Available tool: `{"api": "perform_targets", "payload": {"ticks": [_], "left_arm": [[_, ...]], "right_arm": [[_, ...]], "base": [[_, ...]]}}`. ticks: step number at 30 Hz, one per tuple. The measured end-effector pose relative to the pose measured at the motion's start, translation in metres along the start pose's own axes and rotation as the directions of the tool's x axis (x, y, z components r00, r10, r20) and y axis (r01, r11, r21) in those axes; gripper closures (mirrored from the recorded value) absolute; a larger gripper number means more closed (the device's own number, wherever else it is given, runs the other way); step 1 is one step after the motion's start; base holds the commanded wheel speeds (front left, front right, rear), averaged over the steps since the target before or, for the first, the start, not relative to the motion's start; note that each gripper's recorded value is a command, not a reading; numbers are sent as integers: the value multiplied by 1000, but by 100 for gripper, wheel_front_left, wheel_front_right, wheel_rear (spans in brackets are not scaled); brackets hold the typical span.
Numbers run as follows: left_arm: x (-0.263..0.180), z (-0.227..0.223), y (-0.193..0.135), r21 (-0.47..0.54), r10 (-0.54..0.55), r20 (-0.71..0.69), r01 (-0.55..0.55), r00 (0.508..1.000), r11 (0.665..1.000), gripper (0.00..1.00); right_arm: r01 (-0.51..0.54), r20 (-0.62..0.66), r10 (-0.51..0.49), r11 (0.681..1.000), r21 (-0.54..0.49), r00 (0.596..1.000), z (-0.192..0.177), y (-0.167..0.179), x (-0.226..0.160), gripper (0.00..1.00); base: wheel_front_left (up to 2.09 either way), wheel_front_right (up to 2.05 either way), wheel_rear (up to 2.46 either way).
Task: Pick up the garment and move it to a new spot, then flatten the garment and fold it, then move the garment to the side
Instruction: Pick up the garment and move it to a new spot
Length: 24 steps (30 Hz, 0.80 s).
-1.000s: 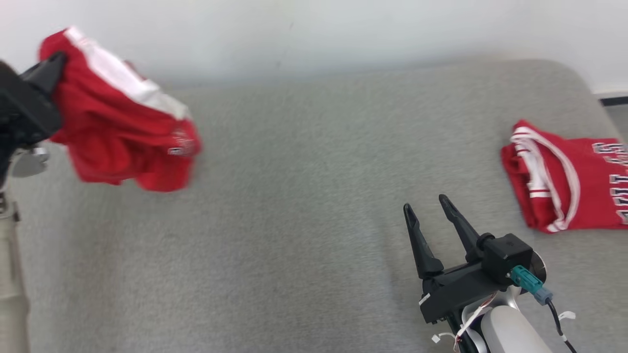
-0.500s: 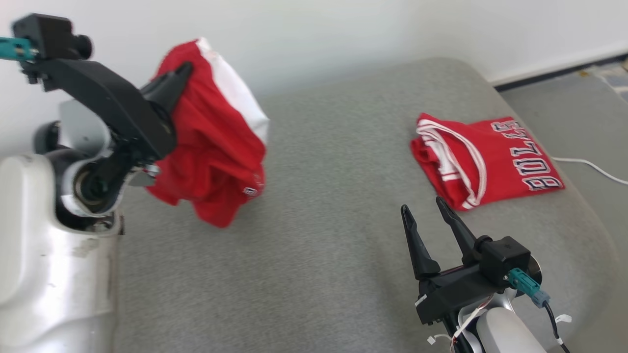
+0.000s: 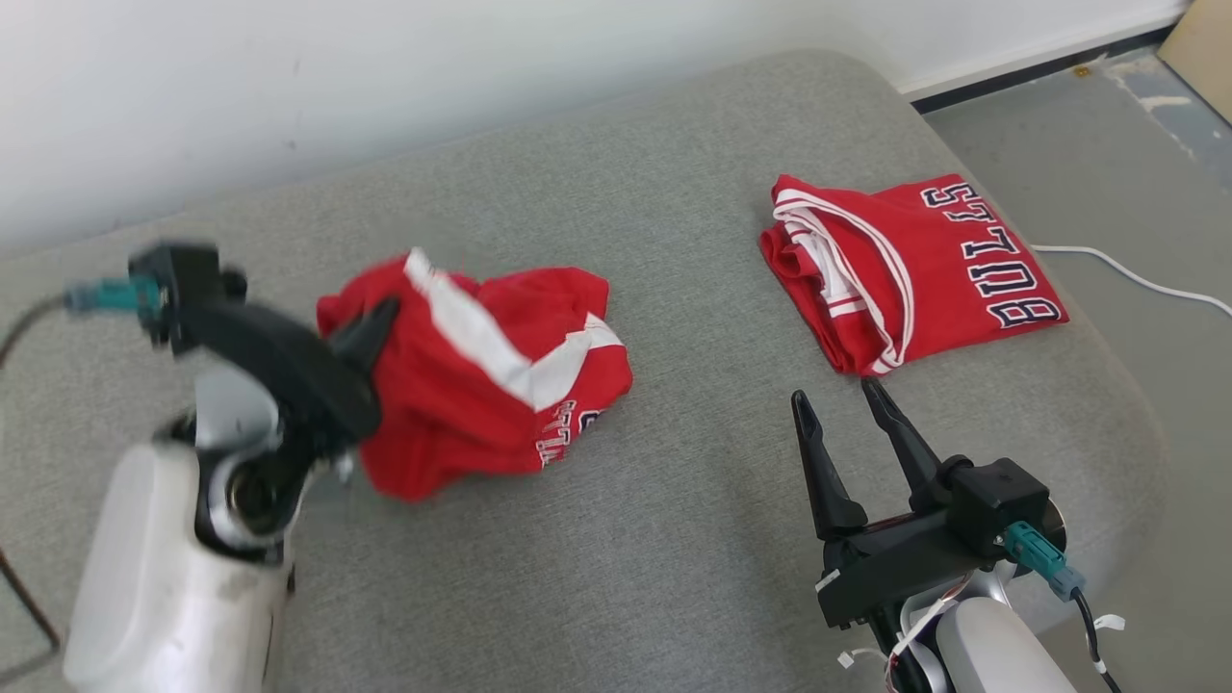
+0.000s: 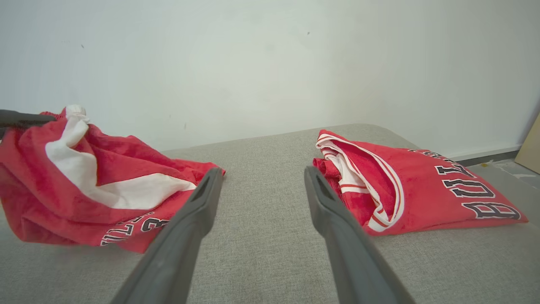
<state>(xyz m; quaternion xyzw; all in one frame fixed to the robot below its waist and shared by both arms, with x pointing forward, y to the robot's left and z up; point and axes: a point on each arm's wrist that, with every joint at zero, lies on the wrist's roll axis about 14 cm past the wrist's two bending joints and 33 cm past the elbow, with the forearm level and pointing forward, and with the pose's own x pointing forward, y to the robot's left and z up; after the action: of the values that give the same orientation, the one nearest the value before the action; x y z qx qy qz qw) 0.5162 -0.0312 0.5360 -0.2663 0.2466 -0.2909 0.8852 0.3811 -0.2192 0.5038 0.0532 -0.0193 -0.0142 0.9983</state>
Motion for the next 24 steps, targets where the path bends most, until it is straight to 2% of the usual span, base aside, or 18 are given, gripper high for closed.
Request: {"api": "perform_targets", "payload": {"ticks": [3, 4, 5, 6, 9, 14, 24], "left_arm": [[-8, -18, 36, -12, 92, 6, -92, 996, 996, 97], [-13, -22, 47, 0, 125, 14, -125, 992, 992, 59], [-17, -27, 57, 12, 154, 22, -154, 988, 988, 17], [-22, -30, 66, 9, 177, 33, -177, 984, 984, 0], [-37, -38, 84, -5, 232, 84, -232, 969, 973, 0], [-64, -41, 94, -45, 266, 210, -262, 941, 964, 0], [-140, -30, 103, -56, 306, 502, -323, 809, 945, 0]], "right_arm": [[-16, -2, 16, 1000, 0, 1000, -1, 5, 3, 0], [-20, -1, 20, 1000, 1, 1000, -1, 6, 4, 0], [-25, -1, 25, 1000, 0, 1000, -1, 8, 5, 0], [-31, -1, 31, 1000, -1, 1000, -1, 10, 6, 0], [-45, 1, 45, 999, 1, 999, -1, 14, 8, 0], [-59, -3, 59, 998, 6, 998, -1, 18, 5, 0], [-66, 25, 66, 998, -2, 998, 12, 16, -1, 0]], "base": [[0, 0, 0], [0, 0, 0], [0, 0, 0], [0, 0, 0], [0, 0, 0], [0, 0, 0], [0, 0, 0]]}}
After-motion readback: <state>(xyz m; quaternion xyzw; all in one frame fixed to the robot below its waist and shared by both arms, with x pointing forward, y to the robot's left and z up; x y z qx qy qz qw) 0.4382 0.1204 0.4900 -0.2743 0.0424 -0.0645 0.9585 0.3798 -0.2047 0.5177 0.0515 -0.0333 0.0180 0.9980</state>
